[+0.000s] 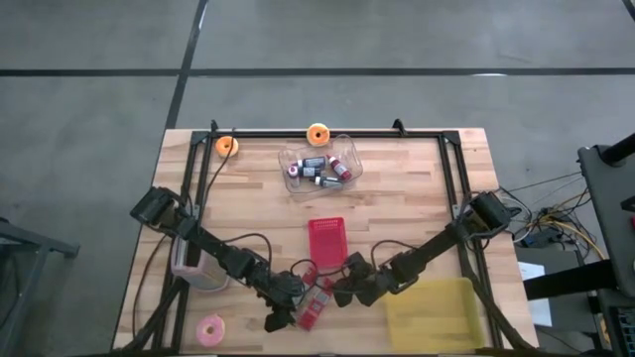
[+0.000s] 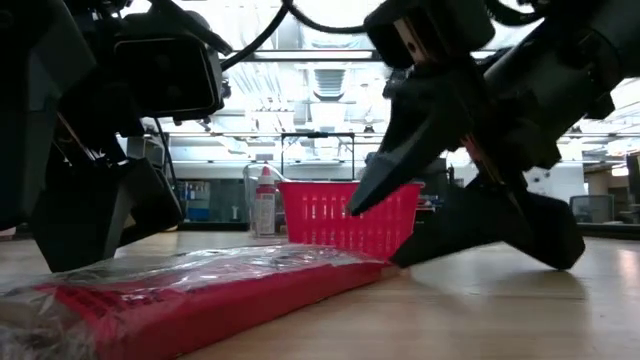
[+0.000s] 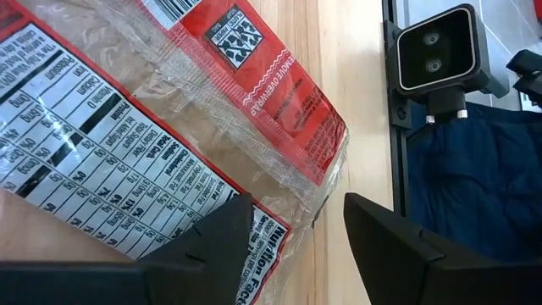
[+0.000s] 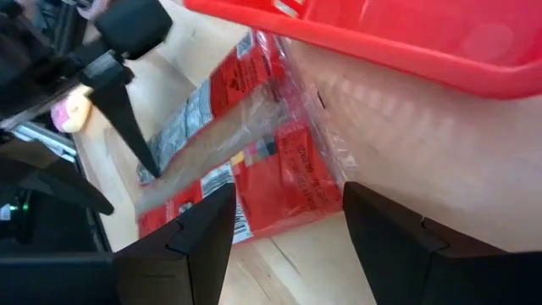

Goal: Pick & Place Food Item
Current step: Put the red popcorn bag into the yellow bin

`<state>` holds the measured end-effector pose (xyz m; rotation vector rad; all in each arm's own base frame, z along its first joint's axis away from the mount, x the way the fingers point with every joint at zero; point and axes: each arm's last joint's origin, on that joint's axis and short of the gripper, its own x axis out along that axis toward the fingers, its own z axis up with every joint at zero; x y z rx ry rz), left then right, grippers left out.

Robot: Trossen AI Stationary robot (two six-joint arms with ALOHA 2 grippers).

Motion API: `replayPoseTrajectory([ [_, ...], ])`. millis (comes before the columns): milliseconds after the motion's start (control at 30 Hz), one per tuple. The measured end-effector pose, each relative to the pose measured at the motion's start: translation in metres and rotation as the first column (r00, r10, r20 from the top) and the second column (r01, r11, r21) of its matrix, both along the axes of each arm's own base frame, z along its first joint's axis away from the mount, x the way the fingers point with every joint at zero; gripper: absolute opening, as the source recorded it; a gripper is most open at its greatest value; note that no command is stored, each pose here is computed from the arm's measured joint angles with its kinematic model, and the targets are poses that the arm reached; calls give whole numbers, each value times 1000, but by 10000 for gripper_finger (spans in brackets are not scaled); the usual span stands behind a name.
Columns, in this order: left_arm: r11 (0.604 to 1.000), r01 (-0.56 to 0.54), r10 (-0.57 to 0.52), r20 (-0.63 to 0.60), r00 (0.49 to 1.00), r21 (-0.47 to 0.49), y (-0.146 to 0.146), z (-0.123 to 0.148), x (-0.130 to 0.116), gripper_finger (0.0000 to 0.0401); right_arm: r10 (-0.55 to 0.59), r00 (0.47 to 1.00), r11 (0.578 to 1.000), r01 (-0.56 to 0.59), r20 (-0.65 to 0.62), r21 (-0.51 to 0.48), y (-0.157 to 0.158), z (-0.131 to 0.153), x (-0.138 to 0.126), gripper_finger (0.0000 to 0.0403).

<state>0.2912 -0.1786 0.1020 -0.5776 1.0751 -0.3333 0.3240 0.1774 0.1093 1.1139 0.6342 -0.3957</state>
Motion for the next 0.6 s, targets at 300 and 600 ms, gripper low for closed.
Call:
replayPoseTrajectory([
  [300, 1000, 1, -1, 1, 1000, 1, 0, 0, 0, 202, 46, 998, 998, -44, -34, 48, 2, -3, 0, 215],
  [600, 1000, 2, -2, 1, 1000, 0, 0, 0, 0, 202, 84, 996, 995, -83, -13, 57, 7, 9, -4, 215],
])
